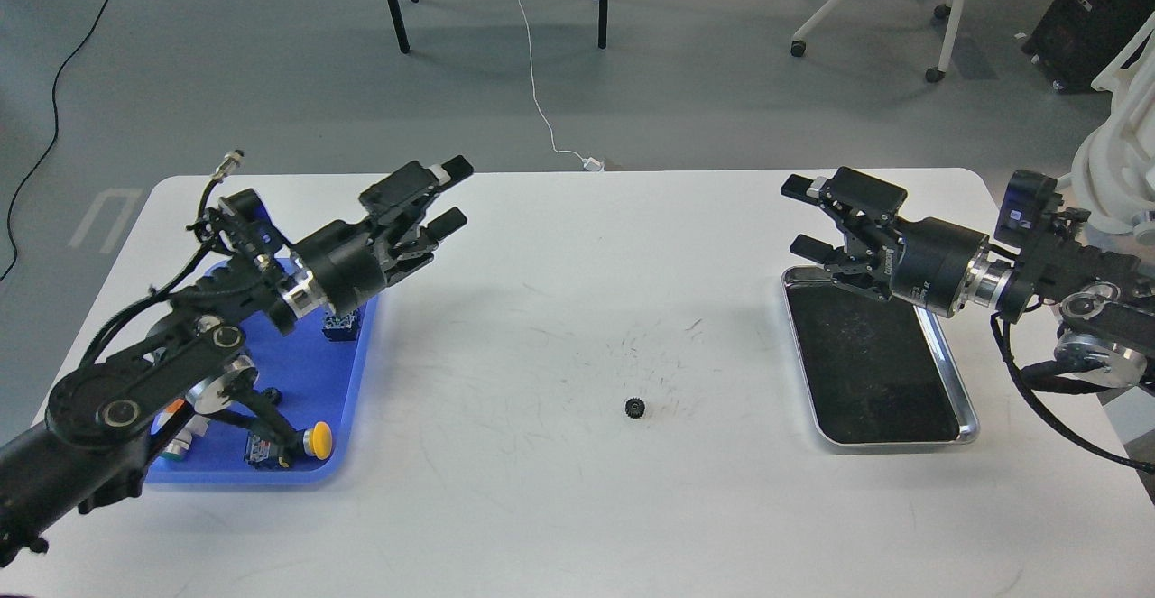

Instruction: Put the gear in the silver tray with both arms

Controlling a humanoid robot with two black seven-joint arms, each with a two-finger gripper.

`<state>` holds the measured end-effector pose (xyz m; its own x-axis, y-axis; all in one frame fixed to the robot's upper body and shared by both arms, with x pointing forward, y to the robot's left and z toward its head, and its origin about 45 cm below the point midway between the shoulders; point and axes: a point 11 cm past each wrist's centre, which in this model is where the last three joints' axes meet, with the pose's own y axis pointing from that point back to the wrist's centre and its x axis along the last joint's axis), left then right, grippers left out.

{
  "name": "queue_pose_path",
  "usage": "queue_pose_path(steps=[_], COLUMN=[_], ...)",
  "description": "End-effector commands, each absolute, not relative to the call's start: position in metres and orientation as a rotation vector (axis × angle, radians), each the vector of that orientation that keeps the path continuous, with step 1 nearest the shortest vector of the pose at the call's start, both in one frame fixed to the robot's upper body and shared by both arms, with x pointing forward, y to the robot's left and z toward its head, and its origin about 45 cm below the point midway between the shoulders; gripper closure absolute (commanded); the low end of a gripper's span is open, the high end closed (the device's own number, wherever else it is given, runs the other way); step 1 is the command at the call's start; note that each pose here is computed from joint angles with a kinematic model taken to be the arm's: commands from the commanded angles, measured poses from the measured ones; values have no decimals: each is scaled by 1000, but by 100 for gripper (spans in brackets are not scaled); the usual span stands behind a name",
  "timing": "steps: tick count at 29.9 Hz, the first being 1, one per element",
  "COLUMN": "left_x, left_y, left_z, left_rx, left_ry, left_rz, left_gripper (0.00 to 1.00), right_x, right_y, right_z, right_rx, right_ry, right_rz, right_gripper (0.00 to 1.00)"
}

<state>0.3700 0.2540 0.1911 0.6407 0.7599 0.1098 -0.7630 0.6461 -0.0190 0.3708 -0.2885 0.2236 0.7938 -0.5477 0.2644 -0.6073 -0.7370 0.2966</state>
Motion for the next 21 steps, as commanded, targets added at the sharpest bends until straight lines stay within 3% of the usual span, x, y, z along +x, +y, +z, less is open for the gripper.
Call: queue_pose_path(steps=[1, 5, 12, 21], left_x=[344, 329, 337, 337], left_y=[288, 316, 339, 337], left_z=[177, 174, 183, 183], left_rx=[-48, -148, -271, -273], left_ry=[-30, 59, 192, 195], left_rz=[1009, 1123, 1232, 1231], left_gripper=[2, 2, 2, 2], right_x=[367, 368, 361, 352], right_y=[-262, -228, -170, -123], right_z=[230, 236, 225, 187], right_rx=[2553, 2408, 1968, 1803], right_ry=[-571, -196, 431, 645], right_rz=[430, 578, 958, 1220], right_gripper=[1, 1, 1, 4])
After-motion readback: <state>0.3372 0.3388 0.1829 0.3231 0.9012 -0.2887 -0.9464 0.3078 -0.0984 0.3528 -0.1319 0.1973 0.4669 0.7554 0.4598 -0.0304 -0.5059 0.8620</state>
